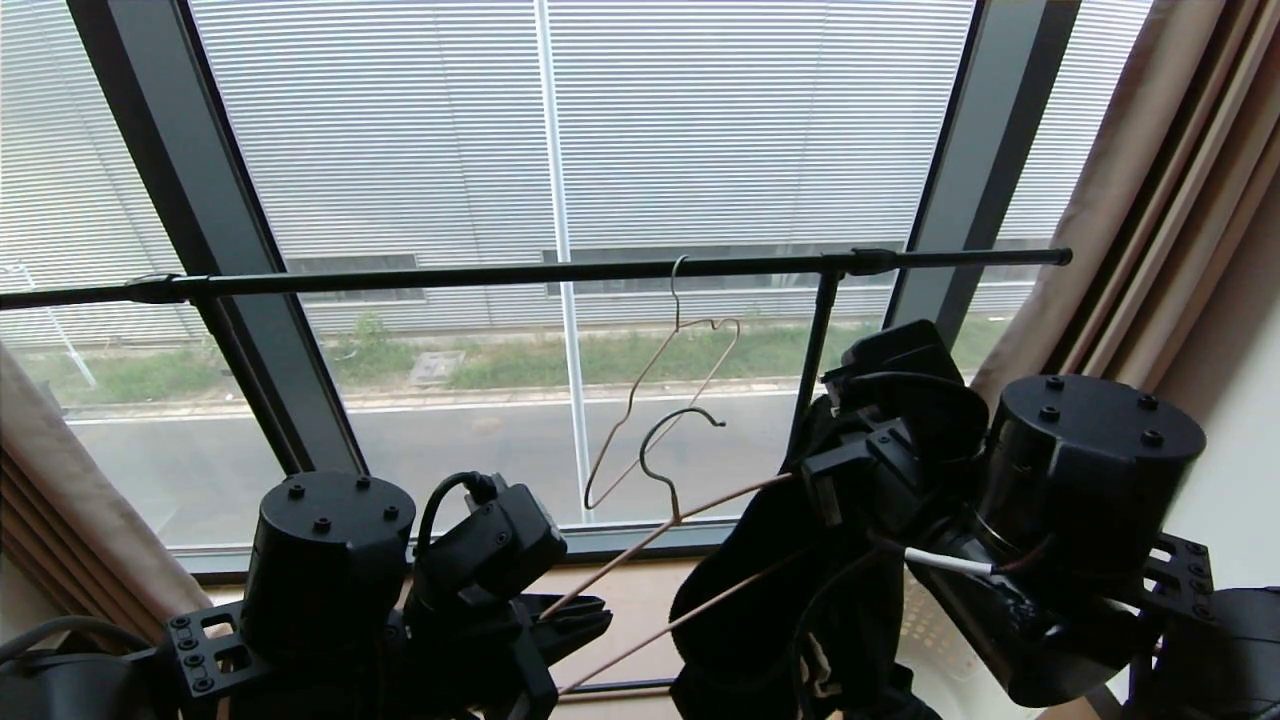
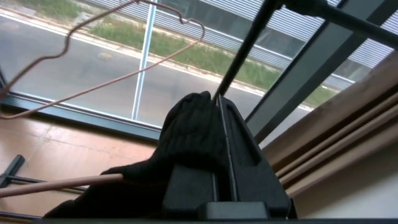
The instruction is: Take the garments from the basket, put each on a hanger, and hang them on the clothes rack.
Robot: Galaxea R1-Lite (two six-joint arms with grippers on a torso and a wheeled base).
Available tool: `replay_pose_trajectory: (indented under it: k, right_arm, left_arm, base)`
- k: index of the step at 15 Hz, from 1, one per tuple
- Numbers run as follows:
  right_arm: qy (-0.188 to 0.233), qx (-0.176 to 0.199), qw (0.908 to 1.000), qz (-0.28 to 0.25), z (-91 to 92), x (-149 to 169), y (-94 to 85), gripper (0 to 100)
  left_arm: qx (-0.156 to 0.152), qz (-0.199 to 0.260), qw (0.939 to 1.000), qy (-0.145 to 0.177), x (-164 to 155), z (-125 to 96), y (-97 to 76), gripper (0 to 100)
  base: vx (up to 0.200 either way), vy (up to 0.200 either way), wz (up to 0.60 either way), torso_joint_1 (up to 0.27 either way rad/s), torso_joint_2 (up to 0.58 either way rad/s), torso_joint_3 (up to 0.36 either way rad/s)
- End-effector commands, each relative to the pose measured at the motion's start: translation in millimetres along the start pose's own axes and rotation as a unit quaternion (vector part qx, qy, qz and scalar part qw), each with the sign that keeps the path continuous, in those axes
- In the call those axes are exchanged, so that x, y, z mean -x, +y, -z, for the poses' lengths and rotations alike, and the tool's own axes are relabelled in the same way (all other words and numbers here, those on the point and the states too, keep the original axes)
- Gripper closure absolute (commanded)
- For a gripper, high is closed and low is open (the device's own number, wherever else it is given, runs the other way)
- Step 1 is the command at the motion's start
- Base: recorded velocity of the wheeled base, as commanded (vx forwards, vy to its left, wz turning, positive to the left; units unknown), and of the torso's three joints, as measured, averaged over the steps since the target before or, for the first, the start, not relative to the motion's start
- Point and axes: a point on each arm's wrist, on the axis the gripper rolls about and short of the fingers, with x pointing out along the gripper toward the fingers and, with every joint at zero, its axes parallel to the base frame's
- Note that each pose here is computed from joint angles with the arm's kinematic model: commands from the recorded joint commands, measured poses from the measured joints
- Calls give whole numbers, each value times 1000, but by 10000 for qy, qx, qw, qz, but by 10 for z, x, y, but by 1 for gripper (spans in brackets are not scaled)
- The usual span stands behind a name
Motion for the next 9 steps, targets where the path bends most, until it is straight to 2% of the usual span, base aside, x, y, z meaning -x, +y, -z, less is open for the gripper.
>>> replay_pose_trajectory:
  k: [1,3,7,9]
  right_arm:
    - [-118,-38,9998,-154,-60,78,101,100]
    - [-217,-128,9992,-298,-115,150,183,100]
    - [-490,-260,9937,-977,-224,453,501,100]
    - [-605,-320,9907,-1173,-190,500,684,100]
  left_arm:
    - [45,-11,10000,46,-19,16,2,100]
    - [51,-35,10000,43,-16,13,3,100]
    - [93,-63,9999,46,-21,15,16,100]
    - [99,-57,9999,38,-21,10,17,100]
  base:
    - [0,0,0,0,0,0]
    - [0,0,0,0,0,0]
    - [0,0,0,0,0,0]
    - [0,0,0,0,0,0]
